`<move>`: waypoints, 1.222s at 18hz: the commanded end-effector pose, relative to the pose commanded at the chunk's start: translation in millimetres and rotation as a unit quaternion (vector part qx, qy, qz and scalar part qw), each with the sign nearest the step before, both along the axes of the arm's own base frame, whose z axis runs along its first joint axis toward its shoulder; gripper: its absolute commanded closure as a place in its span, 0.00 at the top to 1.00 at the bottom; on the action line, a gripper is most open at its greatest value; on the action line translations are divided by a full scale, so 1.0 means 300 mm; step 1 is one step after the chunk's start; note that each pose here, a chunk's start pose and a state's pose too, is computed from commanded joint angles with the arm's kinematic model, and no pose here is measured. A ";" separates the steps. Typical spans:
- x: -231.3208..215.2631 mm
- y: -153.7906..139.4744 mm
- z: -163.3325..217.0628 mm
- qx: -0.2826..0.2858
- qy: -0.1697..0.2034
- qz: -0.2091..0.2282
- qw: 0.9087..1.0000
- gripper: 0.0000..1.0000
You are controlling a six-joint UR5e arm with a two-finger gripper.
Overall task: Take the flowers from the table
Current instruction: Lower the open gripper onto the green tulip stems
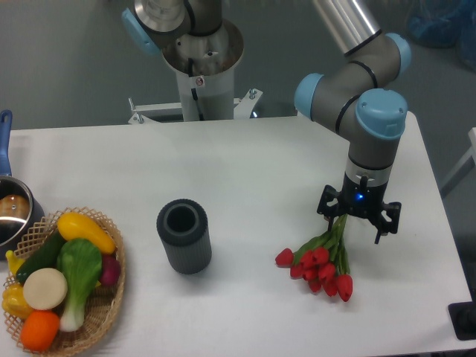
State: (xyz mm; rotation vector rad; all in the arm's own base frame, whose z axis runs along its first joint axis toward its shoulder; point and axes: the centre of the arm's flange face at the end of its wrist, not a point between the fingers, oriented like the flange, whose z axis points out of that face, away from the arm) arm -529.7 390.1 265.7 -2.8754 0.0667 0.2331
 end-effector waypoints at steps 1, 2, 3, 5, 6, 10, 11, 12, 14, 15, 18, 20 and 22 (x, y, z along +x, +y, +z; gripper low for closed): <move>0.007 -0.021 -0.022 -0.005 -0.004 -0.009 1.000 1.00; 0.022 -0.028 -0.047 -0.012 -0.007 -0.027 1.000 1.00; 0.035 -0.034 -0.069 -0.018 -0.009 -0.044 0.999 1.00; 0.036 -0.060 -0.097 -0.025 -0.012 -0.056 0.998 1.00; 0.038 -0.061 -0.099 -0.026 -0.012 -0.058 0.998 1.00; 0.042 -0.083 -0.122 -0.029 -0.020 -0.054 0.998 1.00; 0.042 -0.096 -0.129 -0.029 -0.024 -0.052 0.998 1.00; 0.043 -0.114 -0.144 -0.033 -0.027 -0.058 0.997 1.00; 0.046 -0.149 -0.183 -0.038 -0.033 -0.082 0.995 1.00; 0.053 -0.167 -0.206 -0.039 -0.040 -0.090 0.994 1.00; 0.049 -0.200 -0.232 -0.028 -0.045 -0.110 0.993 1.00; 0.060 -0.199 -0.249 -0.028 -0.050 -0.117 0.991 1.00; 0.061 -0.197 -0.255 -0.029 -0.051 -0.117 0.991 1.00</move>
